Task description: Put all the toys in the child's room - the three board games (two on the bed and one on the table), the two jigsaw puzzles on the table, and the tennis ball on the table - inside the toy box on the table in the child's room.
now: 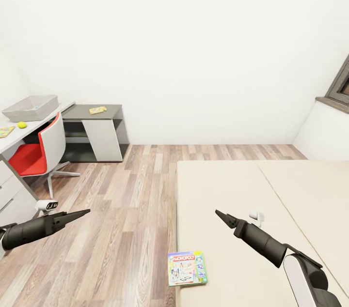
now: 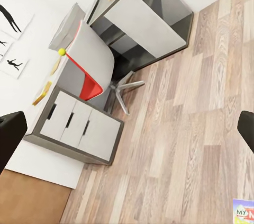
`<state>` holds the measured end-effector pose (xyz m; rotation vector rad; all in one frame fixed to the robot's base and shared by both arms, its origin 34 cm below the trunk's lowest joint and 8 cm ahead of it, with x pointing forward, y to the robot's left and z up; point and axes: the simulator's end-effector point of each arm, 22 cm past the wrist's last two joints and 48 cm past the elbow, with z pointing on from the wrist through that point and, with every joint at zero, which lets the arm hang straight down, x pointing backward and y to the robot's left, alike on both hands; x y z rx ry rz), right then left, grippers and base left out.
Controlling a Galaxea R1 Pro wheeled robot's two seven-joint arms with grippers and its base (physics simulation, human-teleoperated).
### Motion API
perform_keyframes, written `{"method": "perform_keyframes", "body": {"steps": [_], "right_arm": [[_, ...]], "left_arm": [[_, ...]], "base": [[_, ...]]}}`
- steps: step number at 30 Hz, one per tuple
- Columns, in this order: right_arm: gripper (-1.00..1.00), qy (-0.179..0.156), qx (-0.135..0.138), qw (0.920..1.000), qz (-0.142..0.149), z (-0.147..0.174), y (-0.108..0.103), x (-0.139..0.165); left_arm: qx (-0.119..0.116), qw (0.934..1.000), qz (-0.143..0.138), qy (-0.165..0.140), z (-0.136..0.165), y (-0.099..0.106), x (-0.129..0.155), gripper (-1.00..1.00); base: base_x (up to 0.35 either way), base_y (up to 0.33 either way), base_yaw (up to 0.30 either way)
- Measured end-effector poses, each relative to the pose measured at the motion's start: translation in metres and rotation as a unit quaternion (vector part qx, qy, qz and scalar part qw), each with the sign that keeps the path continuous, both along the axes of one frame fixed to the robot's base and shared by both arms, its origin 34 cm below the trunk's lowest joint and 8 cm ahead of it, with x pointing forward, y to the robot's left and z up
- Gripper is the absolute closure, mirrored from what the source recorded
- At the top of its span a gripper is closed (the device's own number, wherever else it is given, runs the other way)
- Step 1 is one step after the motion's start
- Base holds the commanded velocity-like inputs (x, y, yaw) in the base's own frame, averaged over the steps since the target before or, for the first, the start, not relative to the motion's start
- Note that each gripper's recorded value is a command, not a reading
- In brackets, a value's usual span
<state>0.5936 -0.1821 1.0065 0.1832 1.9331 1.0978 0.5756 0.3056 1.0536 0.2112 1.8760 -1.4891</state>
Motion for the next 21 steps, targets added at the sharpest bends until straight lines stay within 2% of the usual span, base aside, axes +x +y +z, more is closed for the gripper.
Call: {"method": "perform_keyframes", "body": {"steps": [12,21], "right_arm": [[-1.00,-0.001,0.000,1.0000,0.000,0.0008,0.0001,0.0000],[-1.00,-0.006,0.000,1.0000,0.000,0.0062,0.0001,-0.0002]], "left_arm": [[0.000,1.0000,0.000,-0.001,0.0008,0.0002,-0.0001,-1.00],[0.000,1.0000,0.000,-0.006,0.0059,0.0001,-0.0007,-1.00]], "base": [[0.000,0.000,-0.012],[0.000,0.000,-0.110]]}}
